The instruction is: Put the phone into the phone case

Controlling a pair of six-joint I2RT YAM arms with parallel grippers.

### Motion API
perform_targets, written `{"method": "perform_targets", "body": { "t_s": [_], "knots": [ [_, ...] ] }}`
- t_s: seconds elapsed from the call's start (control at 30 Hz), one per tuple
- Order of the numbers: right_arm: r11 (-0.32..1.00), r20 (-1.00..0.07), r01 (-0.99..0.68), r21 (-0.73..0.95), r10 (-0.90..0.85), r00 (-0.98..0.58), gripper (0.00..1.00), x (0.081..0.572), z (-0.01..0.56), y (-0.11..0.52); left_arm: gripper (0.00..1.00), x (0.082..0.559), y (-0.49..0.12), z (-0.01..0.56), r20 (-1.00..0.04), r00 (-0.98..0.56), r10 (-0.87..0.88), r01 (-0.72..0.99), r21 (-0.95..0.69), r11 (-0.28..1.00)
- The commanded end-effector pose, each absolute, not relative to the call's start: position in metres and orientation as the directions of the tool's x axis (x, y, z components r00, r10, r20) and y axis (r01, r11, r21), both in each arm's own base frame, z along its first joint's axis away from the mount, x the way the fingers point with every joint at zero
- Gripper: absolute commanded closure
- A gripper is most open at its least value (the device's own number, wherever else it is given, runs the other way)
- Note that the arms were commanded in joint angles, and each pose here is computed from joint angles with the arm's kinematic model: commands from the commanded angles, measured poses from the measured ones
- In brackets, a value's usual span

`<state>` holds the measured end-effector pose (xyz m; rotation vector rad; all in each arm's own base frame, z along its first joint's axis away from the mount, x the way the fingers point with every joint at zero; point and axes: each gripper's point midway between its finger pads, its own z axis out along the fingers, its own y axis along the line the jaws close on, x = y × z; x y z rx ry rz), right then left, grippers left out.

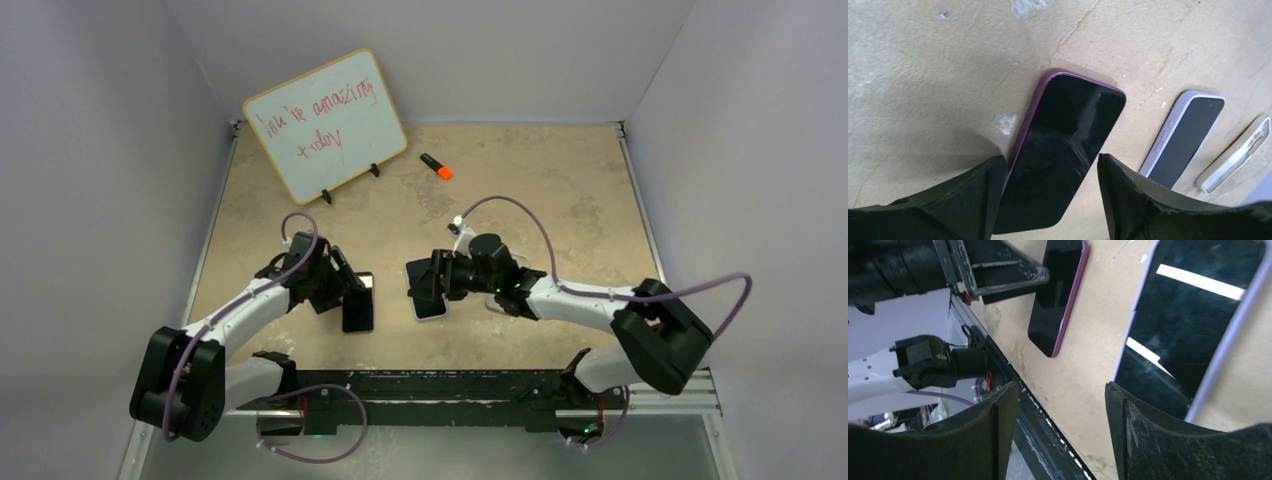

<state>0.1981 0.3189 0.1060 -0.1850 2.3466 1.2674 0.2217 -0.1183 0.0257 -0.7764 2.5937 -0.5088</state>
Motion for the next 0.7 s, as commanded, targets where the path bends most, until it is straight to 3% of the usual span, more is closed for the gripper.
{"method": "perform_targets", "body": {
  "t_s": [0.0,0.13,0.3,0.43,0.67],
  "knots": [
    [0.459,-0.488,-0.385,0.801,0.126,-0.864,0.35,0.198,0.129,0.362,0.31,0.206,-0.12,0.011,-0.201,-0.788,-0.582,-0.458,-0.44,0.772],
    [0.459,-0.465,-0.368,0.809,0.116,-0.878,0.35,0.196,0.12,0.381,0.3,0.207,-0.116,0.016,-0.235,-0.789,-0.568,-0.438,-0.434,0.787],
    [0.495,-0.462,-0.34,0.8,0.147,-0.875,0.34,0.197,0.118,0.381,0.18,0.224,-0.108,0.033,-0.365,-0.831,-0.42,-0.281,-0.376,0.883],
    [0.557,-0.503,-0.334,0.761,0.182,-0.845,0.32,0.202,0.118,0.362,0.06,0.233,-0.114,0.041,-0.386,-0.866,-0.318,-0.193,-0.33,0.924],
    [0.597,-0.558,-0.331,0.731,0.244,-0.793,0.15,0.203,0.133,0.334,0.02,0.239,-0.146,0.041,-0.411,-0.897,-0.163,-0.047,-0.28,0.959]
  ]
}}
